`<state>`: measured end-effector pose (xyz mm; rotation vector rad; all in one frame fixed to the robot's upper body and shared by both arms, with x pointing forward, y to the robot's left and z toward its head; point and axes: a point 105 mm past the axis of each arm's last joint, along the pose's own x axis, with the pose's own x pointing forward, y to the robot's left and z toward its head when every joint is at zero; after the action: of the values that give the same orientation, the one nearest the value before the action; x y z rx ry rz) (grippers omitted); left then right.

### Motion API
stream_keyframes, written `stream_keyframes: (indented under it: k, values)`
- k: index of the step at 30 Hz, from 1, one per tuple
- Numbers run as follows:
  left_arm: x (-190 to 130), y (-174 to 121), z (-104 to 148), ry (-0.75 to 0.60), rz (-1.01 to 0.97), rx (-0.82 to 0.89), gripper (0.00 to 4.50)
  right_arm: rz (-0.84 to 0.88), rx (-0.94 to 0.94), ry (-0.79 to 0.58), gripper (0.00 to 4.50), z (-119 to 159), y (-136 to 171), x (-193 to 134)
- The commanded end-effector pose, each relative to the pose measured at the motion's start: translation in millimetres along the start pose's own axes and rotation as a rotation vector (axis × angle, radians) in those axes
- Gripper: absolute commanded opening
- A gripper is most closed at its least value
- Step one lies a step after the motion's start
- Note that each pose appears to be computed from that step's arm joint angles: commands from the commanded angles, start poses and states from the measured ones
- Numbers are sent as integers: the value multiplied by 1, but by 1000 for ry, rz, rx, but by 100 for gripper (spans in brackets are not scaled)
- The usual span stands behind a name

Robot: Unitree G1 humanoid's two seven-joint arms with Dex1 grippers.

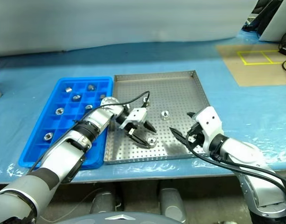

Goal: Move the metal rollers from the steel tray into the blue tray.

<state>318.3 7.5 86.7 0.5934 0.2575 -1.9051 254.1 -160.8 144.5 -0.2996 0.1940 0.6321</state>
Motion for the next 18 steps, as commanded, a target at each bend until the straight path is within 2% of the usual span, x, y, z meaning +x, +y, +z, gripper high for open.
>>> stream_keyframes:
  k: [1, 13, 16, 18]
  values:
    - [2, 0, 2, -13, -5, -1, 325, -16, -37, -27, 450, 8, -3, -3]
    - [9, -1, -12, 17, 13, -30, 325, -27, -46, -12, 450, 5, -3, -3]
    - [8, 6, -10, -10, 70, -37, 263, -21, -50, -7, 450, 4, -2, 0]
    - [7, 9, -11, -19, 110, -40, 201, -11, -51, -6, 450, 3, -1, 1]
